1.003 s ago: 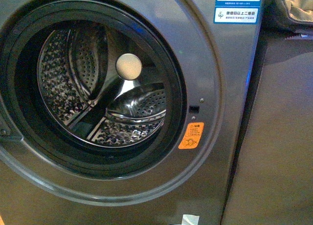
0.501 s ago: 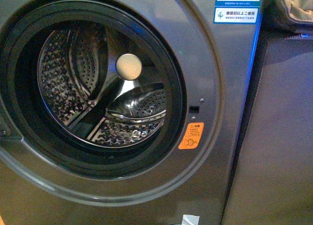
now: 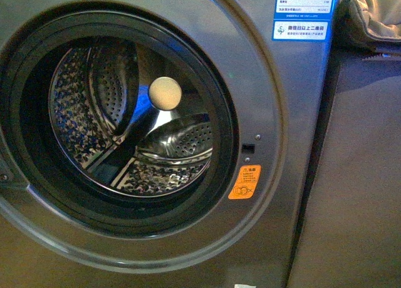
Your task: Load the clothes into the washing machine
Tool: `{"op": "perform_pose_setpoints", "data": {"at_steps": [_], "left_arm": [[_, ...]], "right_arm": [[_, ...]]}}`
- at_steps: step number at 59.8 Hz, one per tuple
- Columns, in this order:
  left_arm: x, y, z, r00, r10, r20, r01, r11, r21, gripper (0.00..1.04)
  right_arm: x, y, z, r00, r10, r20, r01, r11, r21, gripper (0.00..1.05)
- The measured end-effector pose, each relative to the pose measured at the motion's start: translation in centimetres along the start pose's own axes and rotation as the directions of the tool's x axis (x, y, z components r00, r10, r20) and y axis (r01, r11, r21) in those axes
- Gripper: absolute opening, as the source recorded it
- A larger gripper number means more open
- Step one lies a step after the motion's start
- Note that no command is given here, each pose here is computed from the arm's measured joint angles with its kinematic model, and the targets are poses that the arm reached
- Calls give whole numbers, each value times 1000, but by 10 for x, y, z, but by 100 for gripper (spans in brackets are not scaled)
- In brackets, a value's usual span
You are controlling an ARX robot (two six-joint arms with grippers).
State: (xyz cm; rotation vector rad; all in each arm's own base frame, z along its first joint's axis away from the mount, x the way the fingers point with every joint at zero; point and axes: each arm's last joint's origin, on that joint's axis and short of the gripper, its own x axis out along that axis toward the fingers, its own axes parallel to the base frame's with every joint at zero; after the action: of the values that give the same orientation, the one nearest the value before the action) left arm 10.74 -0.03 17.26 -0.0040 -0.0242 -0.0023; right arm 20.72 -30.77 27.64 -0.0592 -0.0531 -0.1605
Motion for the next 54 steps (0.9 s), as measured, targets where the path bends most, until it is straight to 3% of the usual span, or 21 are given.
{"op": "perform_pose_setpoints", "data": {"at_steps": [16, 28, 42, 54], "left_arm": [[0, 0, 0, 1000, 0, 0, 0, 1000, 0, 98], [0, 0, 0, 1000, 0, 0, 0, 1000, 0, 98], [0, 0, 0, 1000, 0, 0, 0, 1000, 0, 98], [0, 0, 0, 1000, 0, 0, 0, 1000, 0, 98]], "right_arm": [[3, 62, 113, 955, 136, 264, -125, 990, -61, 11], [4, 133, 188, 888, 266, 375, -264, 963, -56, 11], [3, 235, 245, 818, 418, 395, -434, 899, -52, 11], [9, 311, 278, 786, 528, 322, -553, 833, -15, 11]]}}
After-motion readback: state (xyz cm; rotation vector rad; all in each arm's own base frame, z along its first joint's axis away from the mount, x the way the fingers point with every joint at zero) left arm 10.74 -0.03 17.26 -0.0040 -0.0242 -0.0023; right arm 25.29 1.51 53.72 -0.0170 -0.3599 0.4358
